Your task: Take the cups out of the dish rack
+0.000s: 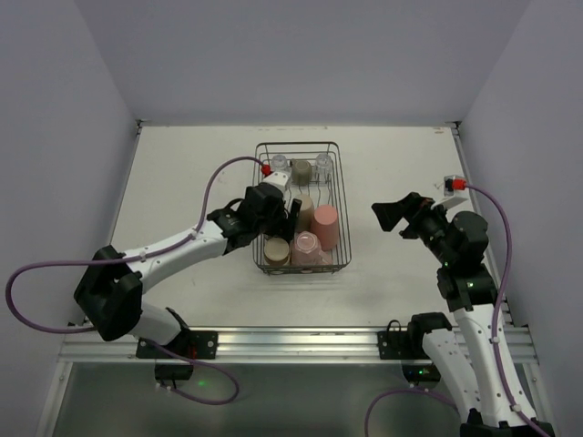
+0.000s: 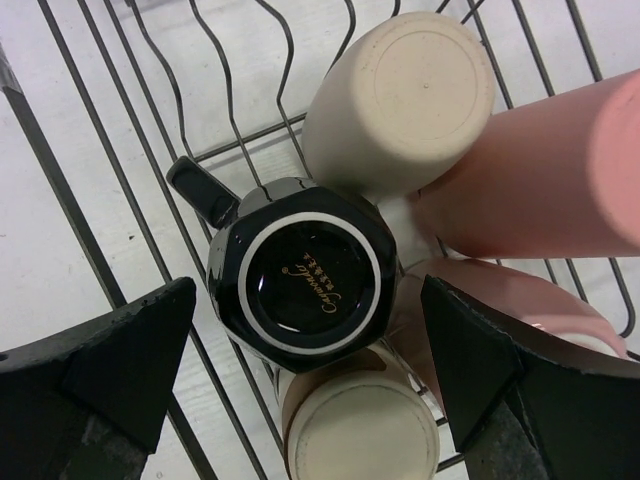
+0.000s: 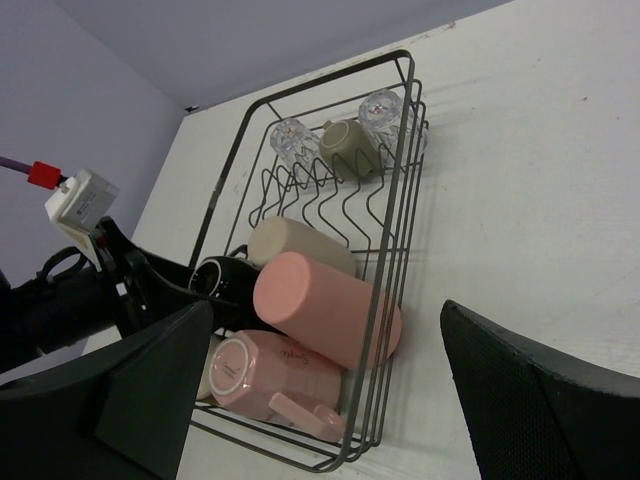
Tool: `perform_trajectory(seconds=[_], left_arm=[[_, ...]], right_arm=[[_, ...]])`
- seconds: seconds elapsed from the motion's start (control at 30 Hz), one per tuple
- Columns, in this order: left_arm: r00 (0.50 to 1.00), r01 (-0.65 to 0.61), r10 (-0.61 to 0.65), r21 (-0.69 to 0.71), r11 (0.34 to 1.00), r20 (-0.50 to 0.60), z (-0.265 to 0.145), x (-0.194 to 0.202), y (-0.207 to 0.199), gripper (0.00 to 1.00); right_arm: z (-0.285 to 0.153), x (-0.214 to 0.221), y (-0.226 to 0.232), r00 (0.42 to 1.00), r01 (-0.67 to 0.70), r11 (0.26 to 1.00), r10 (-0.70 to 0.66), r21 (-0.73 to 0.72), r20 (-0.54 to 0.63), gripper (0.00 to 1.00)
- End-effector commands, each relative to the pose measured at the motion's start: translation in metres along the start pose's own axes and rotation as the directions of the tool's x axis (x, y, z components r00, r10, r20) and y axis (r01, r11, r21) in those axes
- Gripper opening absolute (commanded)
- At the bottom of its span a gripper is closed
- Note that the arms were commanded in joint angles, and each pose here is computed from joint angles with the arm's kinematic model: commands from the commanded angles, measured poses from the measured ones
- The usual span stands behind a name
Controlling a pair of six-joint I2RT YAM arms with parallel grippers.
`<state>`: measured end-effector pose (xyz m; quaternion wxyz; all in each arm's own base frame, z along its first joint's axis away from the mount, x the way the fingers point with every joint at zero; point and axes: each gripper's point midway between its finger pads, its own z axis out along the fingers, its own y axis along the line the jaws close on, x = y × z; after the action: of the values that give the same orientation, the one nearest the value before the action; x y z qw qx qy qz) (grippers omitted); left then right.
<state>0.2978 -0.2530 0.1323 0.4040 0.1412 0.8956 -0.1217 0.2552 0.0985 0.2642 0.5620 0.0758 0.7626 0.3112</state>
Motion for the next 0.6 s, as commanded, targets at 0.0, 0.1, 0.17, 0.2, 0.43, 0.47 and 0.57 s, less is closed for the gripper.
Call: perform_trajectory(seconds=[0.0,0.1,0.17,0.2,0.43,0.47,0.57], left_arm=[[0.998,-0.016,0.017,-0.020,1.000,0.057,0.008,-0.013,-0.001,0.98],[0.999,-0.018,0.019,-0.021,1.000,0.051,0.012,-0.011,-0.002,0.95],[0.999,-0.020,0.021,-0.025,0.999,0.050,0.016,-0.010,-0.002,0.94],[0.999,-0.019,0.020,-0.026,0.999,0.047,0.017,-0.009,-0.002,0.93],[0.999,-0.040,0.041,-0.075,0.996,0.017,0.032,0.004,0.002,0.83],[0.999,-0.041,0.043,-0.079,0.996,0.016,0.032,0.005,0.003,0.78],[0.998,-0.030,0.034,-0.091,0.995,0.045,0.026,-0.003,0.004,0.54]], right_arm=[[0.000,-0.003,0.005,1.000,0.019,0.999,-0.019,-0.033,0.013,0.98],[0.000,-0.003,0.005,1.000,0.017,0.999,-0.017,-0.032,0.012,0.98],[0.000,-0.003,0.005,1.000,0.015,0.999,-0.015,-0.033,0.010,0.97],[0.000,-0.003,0.006,1.000,0.014,0.999,-0.014,-0.036,0.009,0.97],[-0.001,-0.003,0.006,1.000,0.013,0.999,-0.013,-0.036,0.011,0.97],[-0.001,-0.004,0.007,1.000,0.013,0.999,-0.013,-0.036,0.012,0.97],[-0.002,-0.005,0.008,1.000,0.015,0.999,-0.014,-0.040,0.015,0.97]])
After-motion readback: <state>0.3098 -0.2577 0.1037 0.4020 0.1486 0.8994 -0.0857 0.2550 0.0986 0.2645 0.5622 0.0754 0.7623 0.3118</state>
